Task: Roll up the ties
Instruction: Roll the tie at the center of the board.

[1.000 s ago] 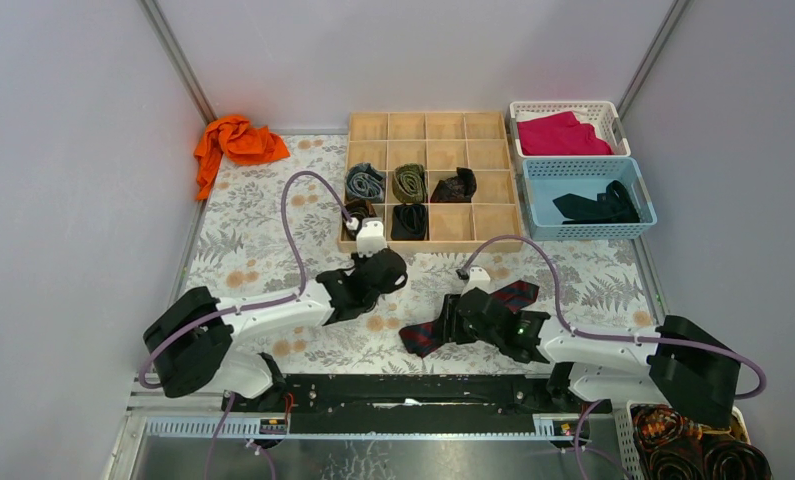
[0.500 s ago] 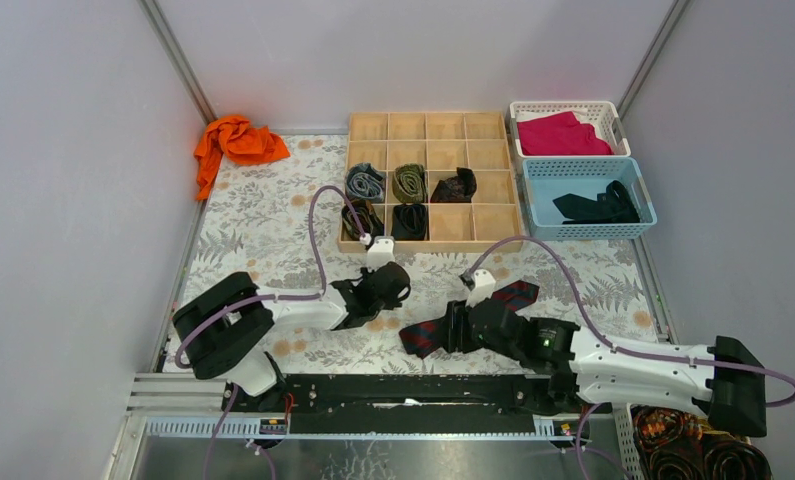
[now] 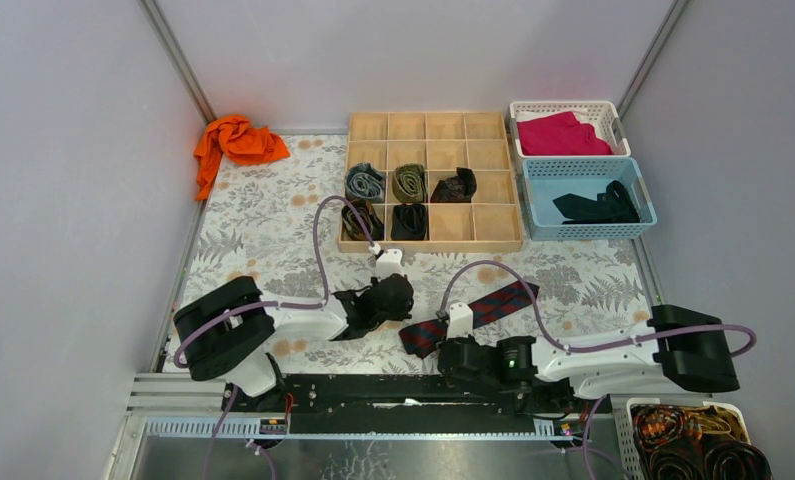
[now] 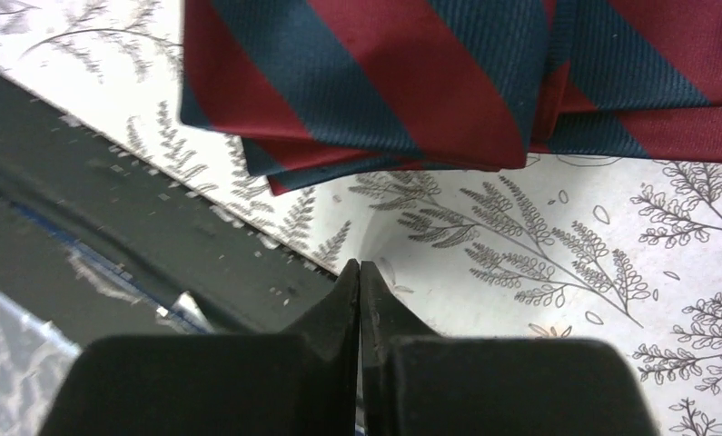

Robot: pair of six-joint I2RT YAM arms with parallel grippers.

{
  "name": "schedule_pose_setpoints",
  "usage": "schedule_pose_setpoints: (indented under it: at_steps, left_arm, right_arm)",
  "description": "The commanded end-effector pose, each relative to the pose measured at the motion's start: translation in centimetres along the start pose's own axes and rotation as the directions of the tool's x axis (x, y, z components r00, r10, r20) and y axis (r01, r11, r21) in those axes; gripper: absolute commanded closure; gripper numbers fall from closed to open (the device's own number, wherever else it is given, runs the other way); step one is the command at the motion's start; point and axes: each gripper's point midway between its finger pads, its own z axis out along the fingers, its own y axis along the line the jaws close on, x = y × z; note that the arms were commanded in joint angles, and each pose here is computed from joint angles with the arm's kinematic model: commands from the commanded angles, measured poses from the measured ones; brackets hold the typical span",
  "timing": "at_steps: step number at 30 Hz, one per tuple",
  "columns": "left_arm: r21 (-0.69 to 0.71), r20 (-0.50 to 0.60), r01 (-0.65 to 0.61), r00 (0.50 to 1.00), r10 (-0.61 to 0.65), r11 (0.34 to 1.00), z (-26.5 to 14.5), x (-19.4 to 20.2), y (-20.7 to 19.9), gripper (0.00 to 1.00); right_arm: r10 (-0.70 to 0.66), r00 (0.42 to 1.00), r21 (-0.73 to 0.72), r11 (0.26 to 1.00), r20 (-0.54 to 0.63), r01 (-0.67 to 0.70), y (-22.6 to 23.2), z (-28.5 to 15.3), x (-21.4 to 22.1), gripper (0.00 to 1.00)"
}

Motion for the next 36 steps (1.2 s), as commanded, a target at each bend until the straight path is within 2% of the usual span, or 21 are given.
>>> schedule_pose_setpoints:
  at_steps: [1, 7, 17, 24, 29, 33, 36]
  left_arm:
    - [-0.031, -0.079, -0.019, 0.997, 0.016, 0.999, -0.6, 3.8, 1.2, 1.0]
    - [-0.068, -0.12, -0.031, 0.992, 0.023, 0.997, -0.9, 6.3, 2.7, 1.0]
    - [-0.089, -0.148, -0.036, 0.989, 0.023, 0.995, -1.4, 8.0, 3.7, 1.0]
    - [-0.15, -0.138, -0.054, 0.99, 0.033, 0.987, -1.8, 8.1, 5.1, 1.0]
    - [-0.276, -0.04, -0.044, 0.999, 0.034, 0.96, -3.2, 4.6, 6.2, 1.0]
    - [-0.342, 0.127, 0.064, 0.992, -0.021, 0.938, -6.0, -1.8, 6.4, 0.97]
    - [-0.308, 0.277, 0.192, 0.955, -0.105, 0.932, -9.6, -6.7, 6.9, 0.9]
  right_arm:
    - [0.02, 0.996, 0.064, 0.998, 0.085, -0.026, -0.5, 1.6, -0.9, 1.0]
    - [0.005, 0.995, 0.106, 0.994, 0.096, -0.015, -0.7, 3.3, -0.7, 1.0]
    - [-0.014, 0.986, 0.203, 0.979, 0.168, -0.021, -0.4, 5.7, -2.1, 1.0]
    - [-0.065, 0.992, 0.243, 0.969, 0.107, 0.037, -0.5, 6.0, -1.2, 1.0]
    - [-0.147, 0.982, 0.308, 0.946, 0.116, 0.105, -0.3, 3.1, -2.3, 0.97]
    - [-0.212, 0.969, 0.349, 0.924, 0.126, 0.157, 1.1, 0.0, -3.9, 0.92]
    - [-0.272, 0.954, 0.387, 0.899, 0.122, 0.207, 2.1, -1.8, -5.0, 0.71]
